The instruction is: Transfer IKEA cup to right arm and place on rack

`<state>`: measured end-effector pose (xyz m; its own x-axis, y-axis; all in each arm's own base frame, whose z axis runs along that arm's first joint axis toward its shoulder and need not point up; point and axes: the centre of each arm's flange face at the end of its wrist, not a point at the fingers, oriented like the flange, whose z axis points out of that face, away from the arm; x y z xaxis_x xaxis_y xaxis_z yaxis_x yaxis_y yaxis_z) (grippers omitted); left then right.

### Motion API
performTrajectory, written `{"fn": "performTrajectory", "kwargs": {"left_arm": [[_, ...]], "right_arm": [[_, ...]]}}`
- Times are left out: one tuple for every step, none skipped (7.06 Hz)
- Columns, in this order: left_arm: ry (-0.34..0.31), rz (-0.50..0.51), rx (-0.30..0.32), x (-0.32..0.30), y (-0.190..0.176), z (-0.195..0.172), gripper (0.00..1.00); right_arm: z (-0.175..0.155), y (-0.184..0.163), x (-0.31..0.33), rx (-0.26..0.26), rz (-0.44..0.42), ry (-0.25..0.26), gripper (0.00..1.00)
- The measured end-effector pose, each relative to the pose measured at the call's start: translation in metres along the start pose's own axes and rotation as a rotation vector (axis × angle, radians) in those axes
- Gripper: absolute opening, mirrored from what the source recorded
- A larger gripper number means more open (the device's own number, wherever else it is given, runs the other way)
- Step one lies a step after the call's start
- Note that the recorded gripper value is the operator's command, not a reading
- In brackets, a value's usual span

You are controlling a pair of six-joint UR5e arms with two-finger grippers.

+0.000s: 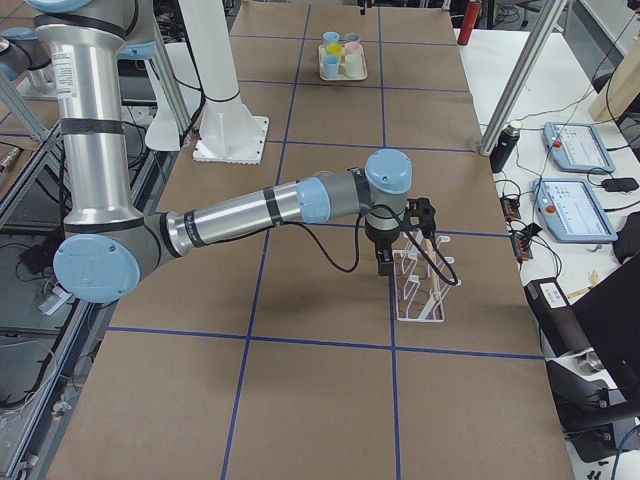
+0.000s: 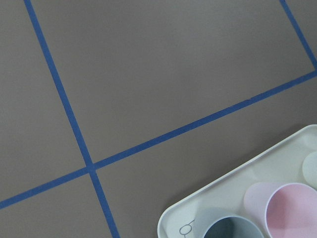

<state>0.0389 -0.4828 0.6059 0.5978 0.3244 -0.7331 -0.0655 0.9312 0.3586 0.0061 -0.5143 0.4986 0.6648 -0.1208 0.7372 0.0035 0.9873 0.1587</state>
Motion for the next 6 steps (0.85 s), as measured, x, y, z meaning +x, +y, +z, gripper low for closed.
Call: {"fn": "performTrajectory", "kwargs": {"left_arm": [[0.009, -0.027, 0.003, 0.01, 0.013, 0.016, 0.99], [0.006, -0.039, -0.008, 0.015, 0.02, 0.03, 0.91], [-0.006, -0.04, -0.017, 0.016, 0.022, 0.04, 0.85], [-0.016, -0.039, -0.025, 0.015, 0.023, 0.047, 0.82], [-0.021, -0.038, -0.029, 0.014, 0.024, 0.051, 0.82], [-0.021, -0.035, -0.036, 0.015, 0.024, 0.055, 0.77]], "right_arm": [[-0.003, -0.001, -0.007, 0.007, 0.0, -0.003, 1.0], [-0.005, -0.002, -0.011, 0.011, -0.001, -0.003, 1.0], [-0.005, -0.003, -0.013, 0.012, -0.003, -0.004, 1.0], [-0.005, -0.003, -0.015, 0.011, -0.002, -0.006, 1.0], [-0.004, -0.004, -0.018, 0.009, 0.003, -0.007, 1.0], [-0.003, -0.004, -0.02, 0.008, 0.006, -0.012, 1.0]]}}
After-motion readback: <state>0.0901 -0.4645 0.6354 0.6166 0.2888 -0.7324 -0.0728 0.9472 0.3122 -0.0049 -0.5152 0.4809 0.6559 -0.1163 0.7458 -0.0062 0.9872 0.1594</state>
